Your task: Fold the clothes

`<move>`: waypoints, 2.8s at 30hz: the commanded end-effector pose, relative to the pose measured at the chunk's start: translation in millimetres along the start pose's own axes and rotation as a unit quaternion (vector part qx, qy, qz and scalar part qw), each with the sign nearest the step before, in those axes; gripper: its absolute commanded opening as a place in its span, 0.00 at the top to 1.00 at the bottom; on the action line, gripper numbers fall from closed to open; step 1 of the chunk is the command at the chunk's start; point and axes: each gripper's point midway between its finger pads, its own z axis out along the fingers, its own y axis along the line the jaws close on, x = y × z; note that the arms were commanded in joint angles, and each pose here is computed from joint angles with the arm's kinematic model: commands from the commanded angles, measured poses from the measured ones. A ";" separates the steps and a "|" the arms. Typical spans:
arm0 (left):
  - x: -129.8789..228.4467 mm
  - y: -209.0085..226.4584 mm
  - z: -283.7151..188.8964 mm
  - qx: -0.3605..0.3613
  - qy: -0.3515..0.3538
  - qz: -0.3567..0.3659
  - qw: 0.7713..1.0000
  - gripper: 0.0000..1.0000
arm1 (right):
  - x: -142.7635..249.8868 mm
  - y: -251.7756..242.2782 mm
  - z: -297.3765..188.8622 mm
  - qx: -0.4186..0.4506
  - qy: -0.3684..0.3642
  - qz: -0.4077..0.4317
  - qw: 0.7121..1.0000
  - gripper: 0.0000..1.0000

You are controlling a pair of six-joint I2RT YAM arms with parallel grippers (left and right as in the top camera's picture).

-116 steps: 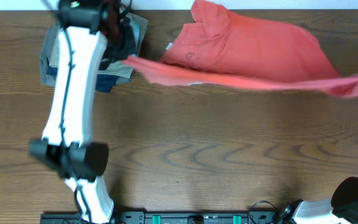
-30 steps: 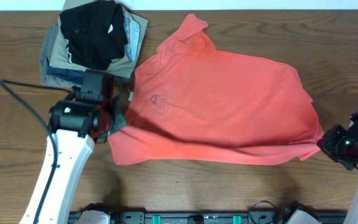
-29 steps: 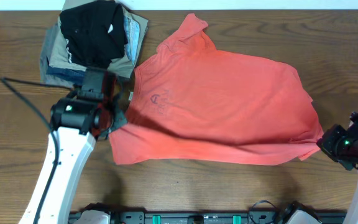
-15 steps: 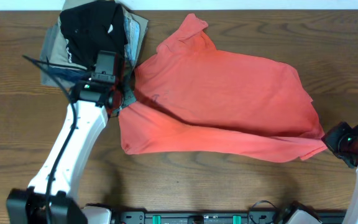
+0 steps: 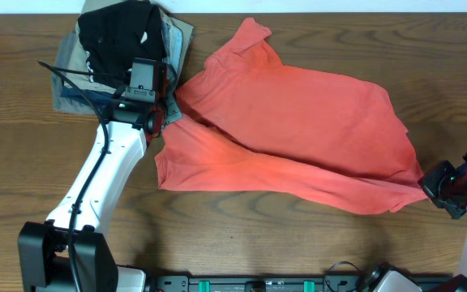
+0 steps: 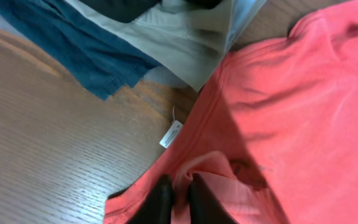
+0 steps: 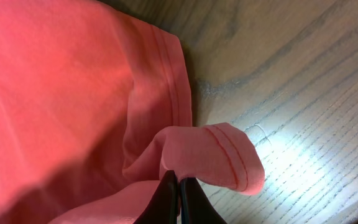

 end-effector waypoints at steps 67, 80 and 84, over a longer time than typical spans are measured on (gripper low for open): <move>139.4 38.2 37.2 -0.057 0.309 0.055 0.948 0.59 | 72.5 -23.2 66.0 0.063 0.109 -0.007 0.992 0.65; 139.4 38.3 37.2 -0.057 0.309 0.057 0.948 0.59 | 69.1 -16.3 73.8 0.042 0.095 -0.005 0.995 0.62; 139.4 38.3 37.2 -0.057 0.309 0.056 0.948 0.59 | 73.5 -18.0 80.7 0.039 0.095 -0.004 0.995 0.63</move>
